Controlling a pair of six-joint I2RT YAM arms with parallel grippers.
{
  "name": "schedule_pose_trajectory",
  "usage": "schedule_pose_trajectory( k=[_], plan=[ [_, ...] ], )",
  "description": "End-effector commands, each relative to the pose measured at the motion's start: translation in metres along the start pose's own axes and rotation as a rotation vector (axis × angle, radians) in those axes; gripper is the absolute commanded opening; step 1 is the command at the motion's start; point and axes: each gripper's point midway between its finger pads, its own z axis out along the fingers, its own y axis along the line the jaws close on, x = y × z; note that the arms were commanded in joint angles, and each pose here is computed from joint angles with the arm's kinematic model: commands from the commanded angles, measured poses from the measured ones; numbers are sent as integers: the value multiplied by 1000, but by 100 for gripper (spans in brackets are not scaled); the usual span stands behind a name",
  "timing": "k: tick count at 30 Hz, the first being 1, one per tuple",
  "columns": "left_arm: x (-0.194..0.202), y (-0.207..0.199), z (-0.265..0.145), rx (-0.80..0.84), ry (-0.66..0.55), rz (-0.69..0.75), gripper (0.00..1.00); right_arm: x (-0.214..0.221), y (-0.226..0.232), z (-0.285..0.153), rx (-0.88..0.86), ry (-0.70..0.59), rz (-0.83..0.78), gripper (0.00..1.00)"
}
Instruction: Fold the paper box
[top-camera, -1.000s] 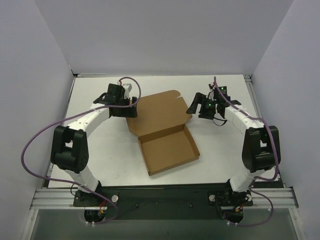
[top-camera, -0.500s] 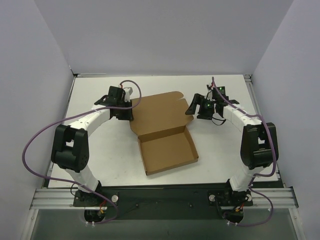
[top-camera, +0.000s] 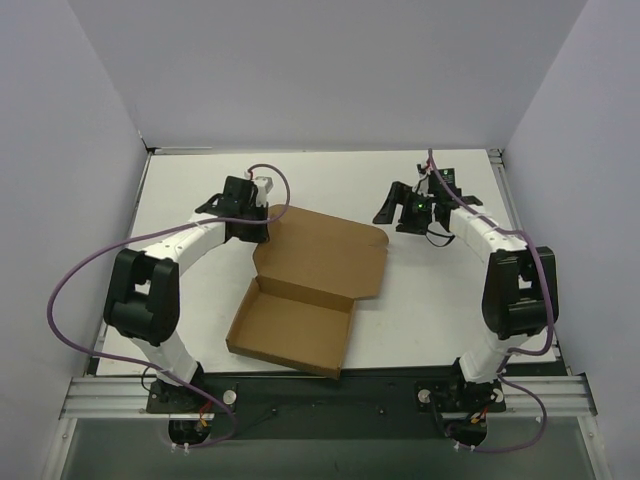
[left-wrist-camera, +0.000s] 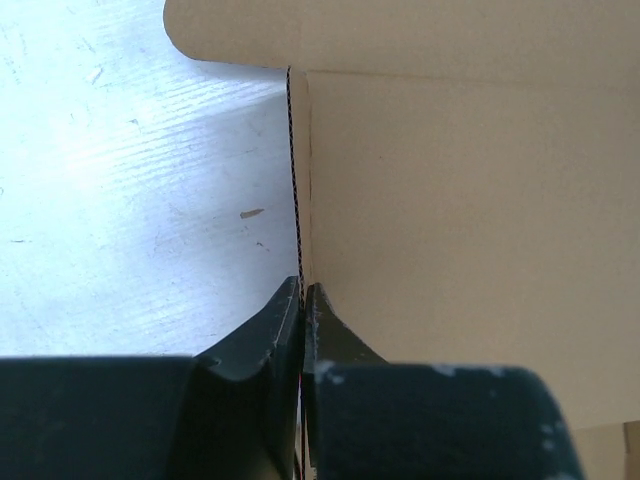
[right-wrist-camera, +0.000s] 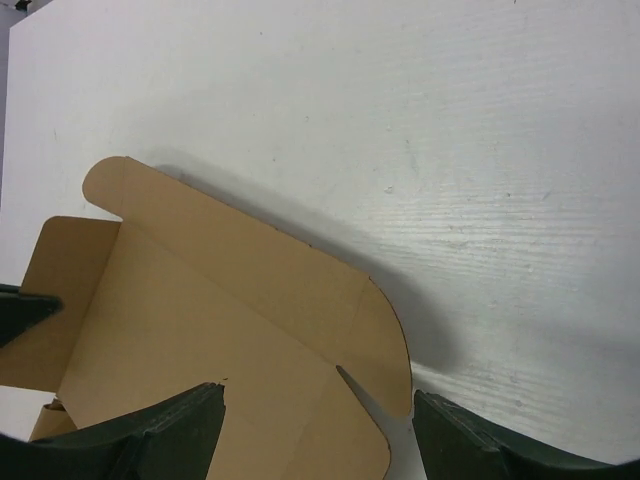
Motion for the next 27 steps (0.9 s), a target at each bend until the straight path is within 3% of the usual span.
schedule_pose_trajectory(
  k=[1,4,9,21,24,27],
  plan=[
    [-22,-6,-12,-21,-110,39,6,9,9,-17,23,-3,49,77],
    [-28,-11,-17,-27,-155,47,0,33,0,-32,77,-14,110,77],
    [-36,-22,-27,-8,-223,56,0,57,3,-37,44,2,146,77],
    [-33,-39,-38,0,-257,91,0,88,22,-28,40,57,122,72],
    [-33,-41,-39,-16,-263,99,0,92,18,-28,75,65,117,68],
    [-33,-45,-42,-16,-276,101,0,94,21,-27,74,63,106,56]
  ],
)
